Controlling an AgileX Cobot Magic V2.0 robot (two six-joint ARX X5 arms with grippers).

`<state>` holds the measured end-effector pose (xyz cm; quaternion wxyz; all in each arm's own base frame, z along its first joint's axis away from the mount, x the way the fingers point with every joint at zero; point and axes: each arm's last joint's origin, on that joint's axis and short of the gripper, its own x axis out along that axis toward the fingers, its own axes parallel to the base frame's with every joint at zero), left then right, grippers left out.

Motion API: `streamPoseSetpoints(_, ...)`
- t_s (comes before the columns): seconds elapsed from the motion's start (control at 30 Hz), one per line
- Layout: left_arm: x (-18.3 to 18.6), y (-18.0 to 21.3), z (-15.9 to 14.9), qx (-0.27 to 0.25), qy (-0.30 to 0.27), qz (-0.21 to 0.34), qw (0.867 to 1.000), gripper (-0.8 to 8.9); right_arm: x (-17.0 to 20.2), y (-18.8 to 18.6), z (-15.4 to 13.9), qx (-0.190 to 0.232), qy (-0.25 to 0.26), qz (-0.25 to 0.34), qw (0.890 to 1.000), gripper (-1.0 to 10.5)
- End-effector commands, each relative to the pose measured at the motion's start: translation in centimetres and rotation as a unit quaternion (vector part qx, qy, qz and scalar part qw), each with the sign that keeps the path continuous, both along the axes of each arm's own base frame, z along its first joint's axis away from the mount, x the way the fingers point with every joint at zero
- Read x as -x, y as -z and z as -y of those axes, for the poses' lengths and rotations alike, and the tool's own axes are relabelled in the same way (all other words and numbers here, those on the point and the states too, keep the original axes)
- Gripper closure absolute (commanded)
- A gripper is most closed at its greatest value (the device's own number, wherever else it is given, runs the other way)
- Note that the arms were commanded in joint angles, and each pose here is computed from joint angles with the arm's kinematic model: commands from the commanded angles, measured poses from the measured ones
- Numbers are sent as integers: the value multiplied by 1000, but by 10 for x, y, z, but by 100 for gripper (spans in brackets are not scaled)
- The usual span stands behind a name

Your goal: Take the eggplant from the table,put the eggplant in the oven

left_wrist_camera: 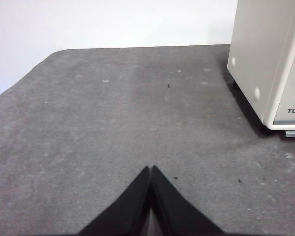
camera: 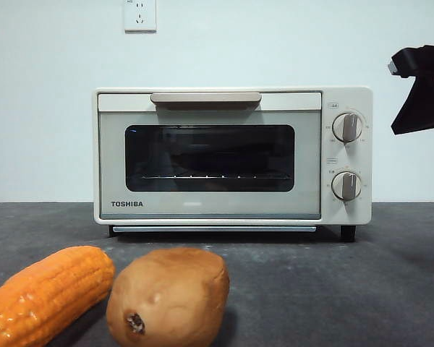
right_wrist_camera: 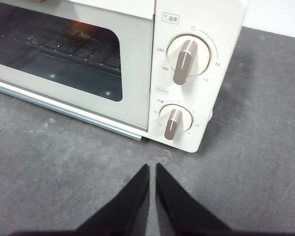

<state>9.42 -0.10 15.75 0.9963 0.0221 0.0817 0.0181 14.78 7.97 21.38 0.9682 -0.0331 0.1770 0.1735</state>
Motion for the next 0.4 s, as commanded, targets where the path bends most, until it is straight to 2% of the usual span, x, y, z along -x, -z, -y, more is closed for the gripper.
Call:
streamPoseSetpoints(0.03,0,1,0,-2,0,1,1000,809,-1,-2,-1,-7,0,4,1000,942)
streamPoseSetpoints(0.3,0,1,0,-2,0,1,1000,809,0,-3,-1,-8,0,5,1000,942)
streamPoseSetpoints(0.4,0,1,0,-2,0,1,1000,809,5,-9,2,-17,5,23,1000,942)
